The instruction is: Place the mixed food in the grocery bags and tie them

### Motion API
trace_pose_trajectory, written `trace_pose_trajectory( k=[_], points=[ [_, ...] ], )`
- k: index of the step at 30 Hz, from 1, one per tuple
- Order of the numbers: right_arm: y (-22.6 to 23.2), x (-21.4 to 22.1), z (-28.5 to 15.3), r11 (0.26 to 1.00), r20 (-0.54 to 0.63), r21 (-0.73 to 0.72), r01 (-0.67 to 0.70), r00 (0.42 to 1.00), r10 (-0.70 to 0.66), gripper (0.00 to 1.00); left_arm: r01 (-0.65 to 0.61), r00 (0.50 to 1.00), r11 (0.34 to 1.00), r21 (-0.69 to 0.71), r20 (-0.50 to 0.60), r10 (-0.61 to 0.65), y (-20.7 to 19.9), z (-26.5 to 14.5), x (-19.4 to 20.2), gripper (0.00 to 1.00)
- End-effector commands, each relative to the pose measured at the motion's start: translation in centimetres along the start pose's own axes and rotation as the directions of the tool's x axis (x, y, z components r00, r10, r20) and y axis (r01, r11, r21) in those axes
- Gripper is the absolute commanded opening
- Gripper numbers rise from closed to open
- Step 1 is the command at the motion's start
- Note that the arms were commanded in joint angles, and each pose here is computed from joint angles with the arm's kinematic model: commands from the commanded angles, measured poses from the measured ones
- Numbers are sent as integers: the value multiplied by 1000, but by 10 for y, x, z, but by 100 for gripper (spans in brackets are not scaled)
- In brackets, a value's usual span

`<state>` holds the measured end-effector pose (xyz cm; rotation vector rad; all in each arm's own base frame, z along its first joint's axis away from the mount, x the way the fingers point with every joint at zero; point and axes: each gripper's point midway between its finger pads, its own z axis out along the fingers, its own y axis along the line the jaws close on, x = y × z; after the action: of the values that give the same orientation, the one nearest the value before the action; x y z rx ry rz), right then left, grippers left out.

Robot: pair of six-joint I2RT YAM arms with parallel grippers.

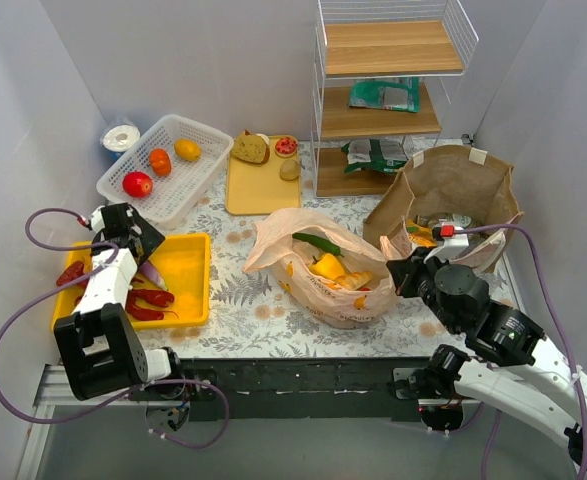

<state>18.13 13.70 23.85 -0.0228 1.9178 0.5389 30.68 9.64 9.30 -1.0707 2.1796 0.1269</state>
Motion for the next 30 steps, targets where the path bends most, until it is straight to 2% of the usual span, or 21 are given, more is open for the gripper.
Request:
trace_pose_trajectory(
  k=[1, 5, 8, 9, 10, 12, 15, 18, 19, 22, 25, 26, 28, 29, 30],
  points=[
    [14, -29, -2, 1000, 59, -26, -12, 998, 13, 1, 39, 999, 999, -22, 34, -38, 12, 8, -15, 96],
    [18, -27, 2, 999, 45, -35, -10, 999, 11, 1, 35, 999, 999, -33, -1, -35, 18, 24, -8, 90],
    [24, -23, 5, 999, 26, -53, -4, 1000, 6, 1, 32, 999, 999, -11, -32, -32, 14, 32, -6, 79],
    [25, -22, 5, 998, 22, -56, -7, 1000, 8, 1, 23, 998, 1000, -20, -57, -24, 16, 39, -1, 70],
    [26, -20, 7, 998, 11, -60, -5, 1000, 5, 1, 20, 997, 1000, -20, -76, -22, 16, 41, 1, 67],
    [28, -18, 8, 998, 4, -65, -7, 1000, 7, 1, 11, 992, 1000, -7, -122, -12, 13, 46, 8, 63],
    [27, -17, 7, 998, 1, -67, -10, 1000, 10, 1, 4, 992, 1000, 4, -129, -4, 12, 46, 10, 60],
    [25, -18, 6, 998, 8, -62, -15, 1000, 15, 1, 3, 994, 999, 45, -108, 2, 6, 39, 5, 33],
    [25, -19, 5, 998, 11, -60, -15, 1000, 16, 1, 4, 994, 993, 116, -105, 8, -6, 27, 2, 18],
    [22, -21, 4, 999, 17, -43, -12, 1000, 13, 1, -25, 995, 961, 275, -87, 51, -31, -7, 1, 17],
    [19, -22, 4, 1000, 16, -24, -4, 1000, 4, 1, -71, 997, 906, 417, 62, 50, -57, -66, -25, 17],
    [18, -23, 4, 1000, 17, -20, 0, 1000, 0, 1, -91, 992, 877, 471, 123, 37, -66, -92, -36, 16],
    [17, -23, 6, 1000, 18, -5, 8, 1000, -8, 1, -130, 987, 806, 577, 150, 53, -96, -127, -34, 13],
    [17, -24, 7, 1000, 19, -1, 13, 1000, -13, 1, -161, 982, 759, 631, 180, 58, -114, -149, -38, 11],
    [16, -25, 6, 1000, 18, 1, 20, 1000, -20, 1, -205, 978, 682, 702, 177, 113, -143, -175, -17, 9]
  ],
)
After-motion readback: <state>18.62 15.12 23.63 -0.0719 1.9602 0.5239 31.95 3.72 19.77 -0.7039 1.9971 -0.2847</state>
